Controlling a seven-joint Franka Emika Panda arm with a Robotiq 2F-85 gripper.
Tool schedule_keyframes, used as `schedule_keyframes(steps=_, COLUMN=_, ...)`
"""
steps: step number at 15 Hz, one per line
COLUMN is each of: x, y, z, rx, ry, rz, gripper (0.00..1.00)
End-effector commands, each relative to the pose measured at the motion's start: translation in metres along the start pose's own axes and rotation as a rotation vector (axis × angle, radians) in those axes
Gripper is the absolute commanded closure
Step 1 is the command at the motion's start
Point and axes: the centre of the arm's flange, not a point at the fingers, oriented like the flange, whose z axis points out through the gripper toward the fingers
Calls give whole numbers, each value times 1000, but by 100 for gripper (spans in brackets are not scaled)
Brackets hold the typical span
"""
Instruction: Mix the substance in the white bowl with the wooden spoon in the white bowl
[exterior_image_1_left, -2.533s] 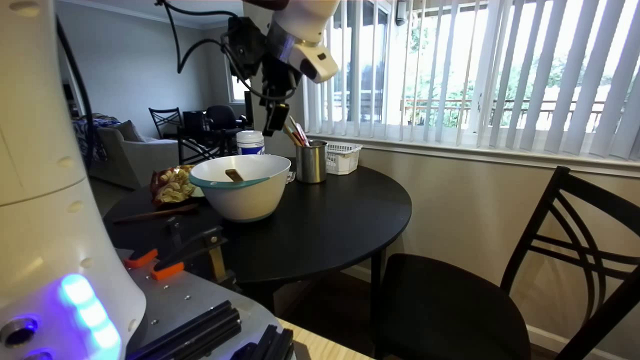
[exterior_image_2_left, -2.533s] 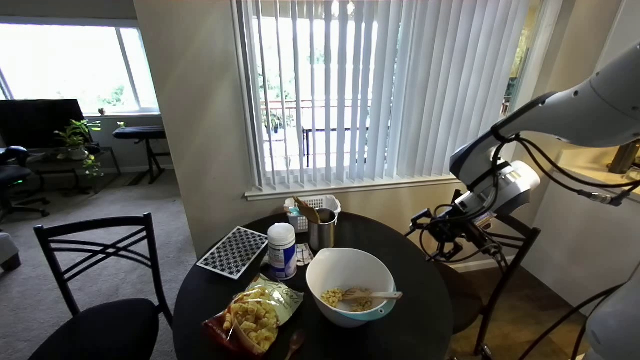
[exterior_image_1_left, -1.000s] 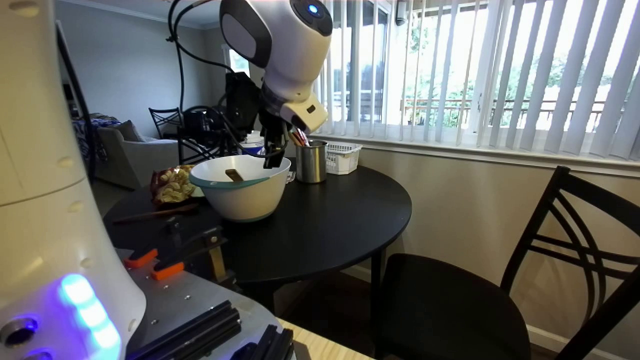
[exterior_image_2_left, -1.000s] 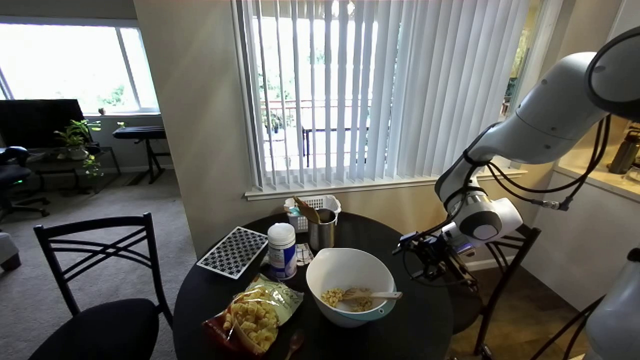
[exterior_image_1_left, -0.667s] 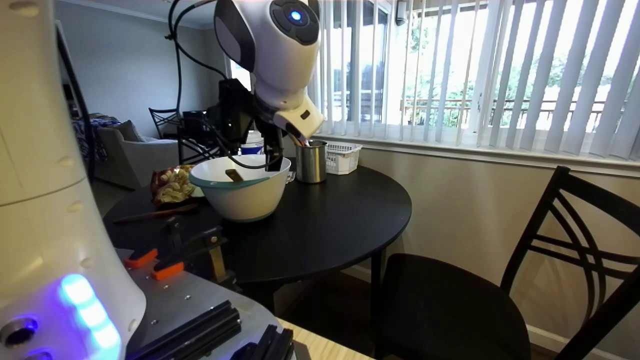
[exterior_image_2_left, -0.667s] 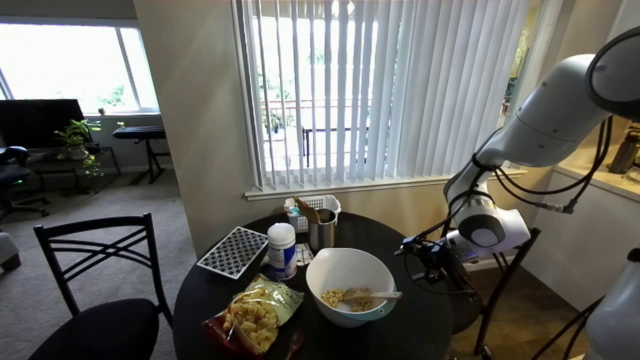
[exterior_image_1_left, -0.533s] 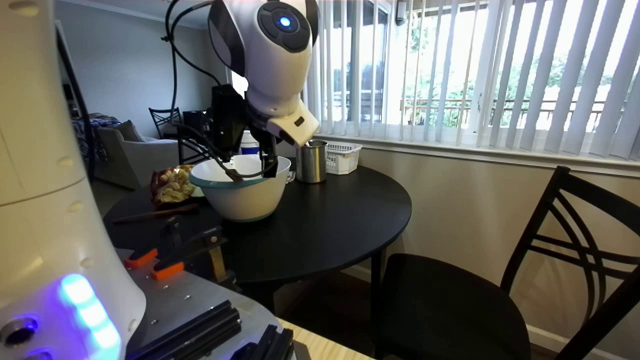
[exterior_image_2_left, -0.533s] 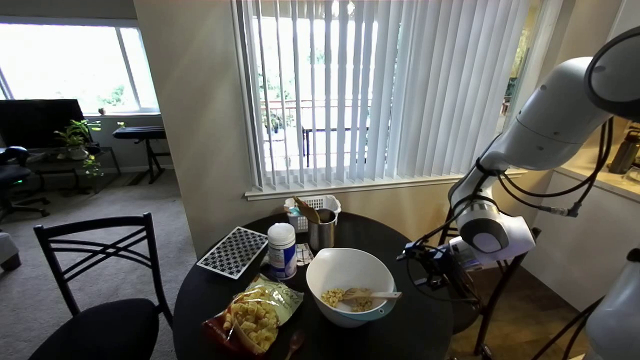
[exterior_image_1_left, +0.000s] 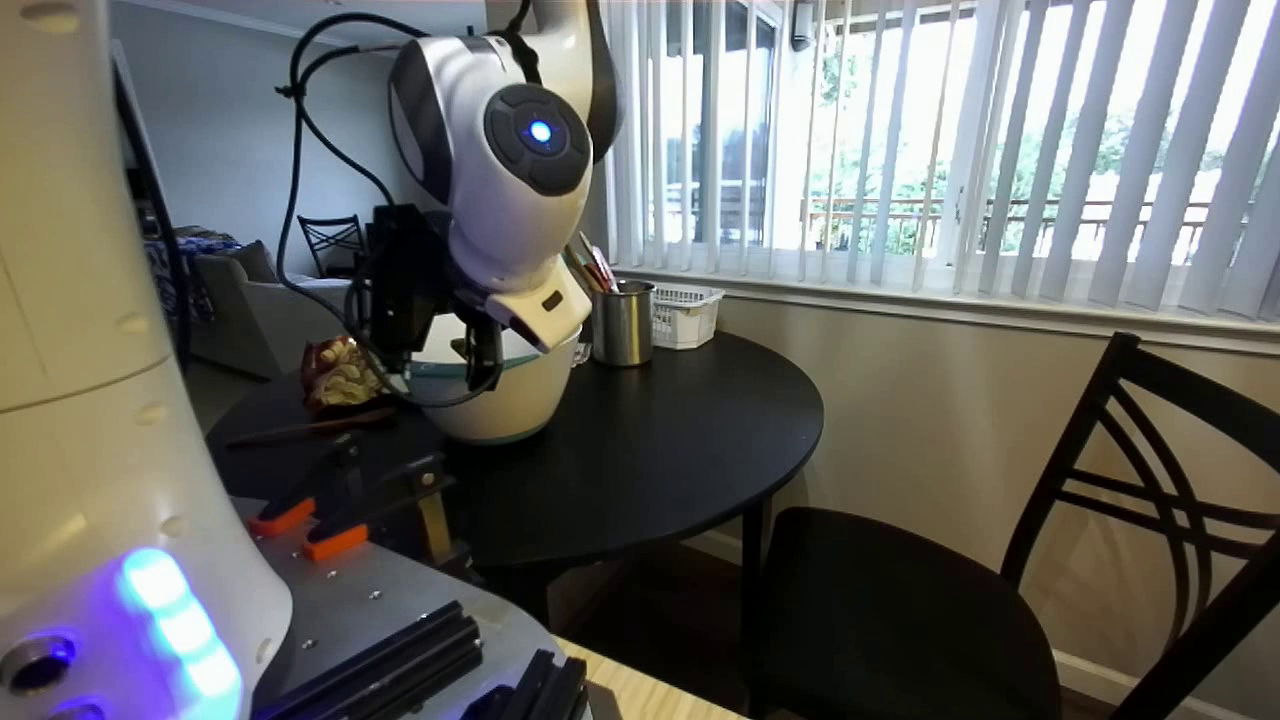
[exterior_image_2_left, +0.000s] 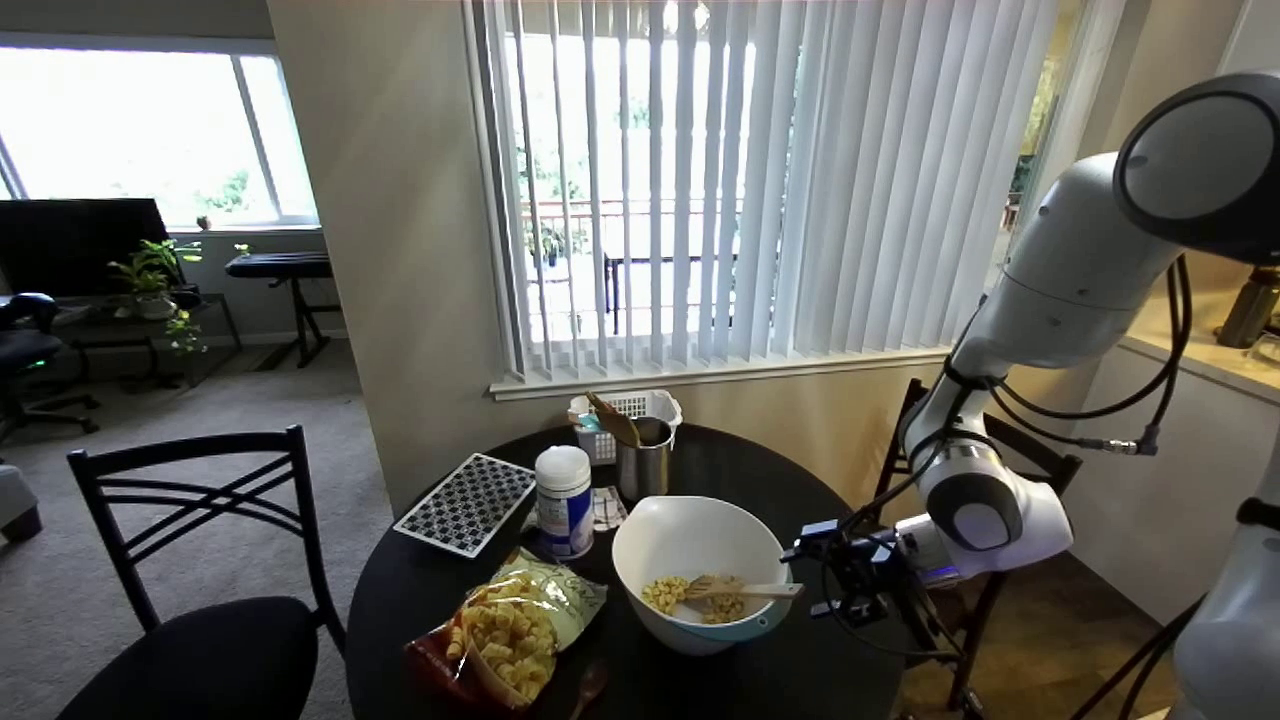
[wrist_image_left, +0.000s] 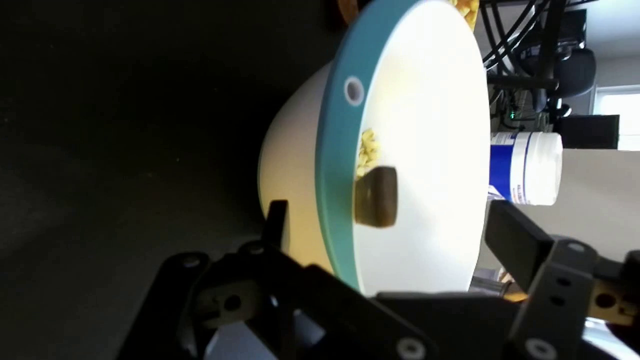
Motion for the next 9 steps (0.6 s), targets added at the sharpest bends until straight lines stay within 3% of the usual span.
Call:
schedule_keyframes(steps=1, x=-31, y=4, z=14, rx=35, ry=-54, rz=-36, gripper=0)
schedule_keyframes(steps=5, x=-42, y=1, z=23, rx=22, ry=-89, rz=-53, gripper=0)
schedule_keyframes(steps=9, x=-45, y=-14, z=14, rx=23, ry=-16, rz=-110, gripper=0)
